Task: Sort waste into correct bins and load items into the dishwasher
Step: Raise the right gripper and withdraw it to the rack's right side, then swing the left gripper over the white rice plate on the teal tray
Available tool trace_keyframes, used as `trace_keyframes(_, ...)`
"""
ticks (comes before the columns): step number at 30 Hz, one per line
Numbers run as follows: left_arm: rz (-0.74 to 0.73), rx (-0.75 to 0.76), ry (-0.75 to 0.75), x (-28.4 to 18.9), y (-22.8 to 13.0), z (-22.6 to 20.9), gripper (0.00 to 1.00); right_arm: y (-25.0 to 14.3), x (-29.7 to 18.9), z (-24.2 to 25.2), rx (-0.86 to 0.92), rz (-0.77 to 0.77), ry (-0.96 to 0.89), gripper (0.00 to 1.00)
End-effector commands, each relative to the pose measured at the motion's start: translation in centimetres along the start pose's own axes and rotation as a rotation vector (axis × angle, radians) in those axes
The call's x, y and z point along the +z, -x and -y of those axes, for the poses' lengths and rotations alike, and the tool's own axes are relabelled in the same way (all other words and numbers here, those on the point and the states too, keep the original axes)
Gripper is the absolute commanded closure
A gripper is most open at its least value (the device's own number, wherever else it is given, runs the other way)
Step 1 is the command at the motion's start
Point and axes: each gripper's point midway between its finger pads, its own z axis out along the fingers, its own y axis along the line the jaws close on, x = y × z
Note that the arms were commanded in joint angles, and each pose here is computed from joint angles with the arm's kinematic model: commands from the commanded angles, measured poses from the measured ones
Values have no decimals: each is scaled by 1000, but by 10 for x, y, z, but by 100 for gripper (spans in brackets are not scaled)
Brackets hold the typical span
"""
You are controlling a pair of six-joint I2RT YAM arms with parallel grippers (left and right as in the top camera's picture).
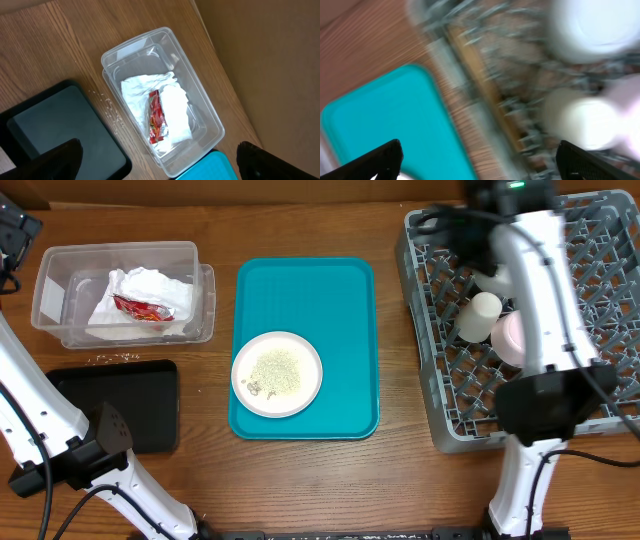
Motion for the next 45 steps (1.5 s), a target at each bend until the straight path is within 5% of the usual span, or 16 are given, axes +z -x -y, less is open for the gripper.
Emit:
trace_keyframes(1, -6, 27, 12, 5, -1, 0, 0, 21, -2, 52, 112, -4, -53, 0)
trace_keyframes(8, -6, 27, 12, 5, -1, 0, 0, 37, -6, 110, 274, -52, -24, 0)
trace_keyframes(16, -153, 54, -181, 0, -27, 33, 0, 60, -9, 148, 359, 4, -29, 0)
trace_keyframes(22, -358, 283, -501, -24, -84, 91, 0, 64, -10, 152, 366, 19, -28, 0)
trace_keyframes(35, -525, 598, -329, 6, -225, 141, 0, 64, -9, 152, 367, 18, -28, 0)
trace_keyframes(45, -725, 870, -241, 26, -366, 155, 0, 64, -10, 152, 366, 19, -28, 0)
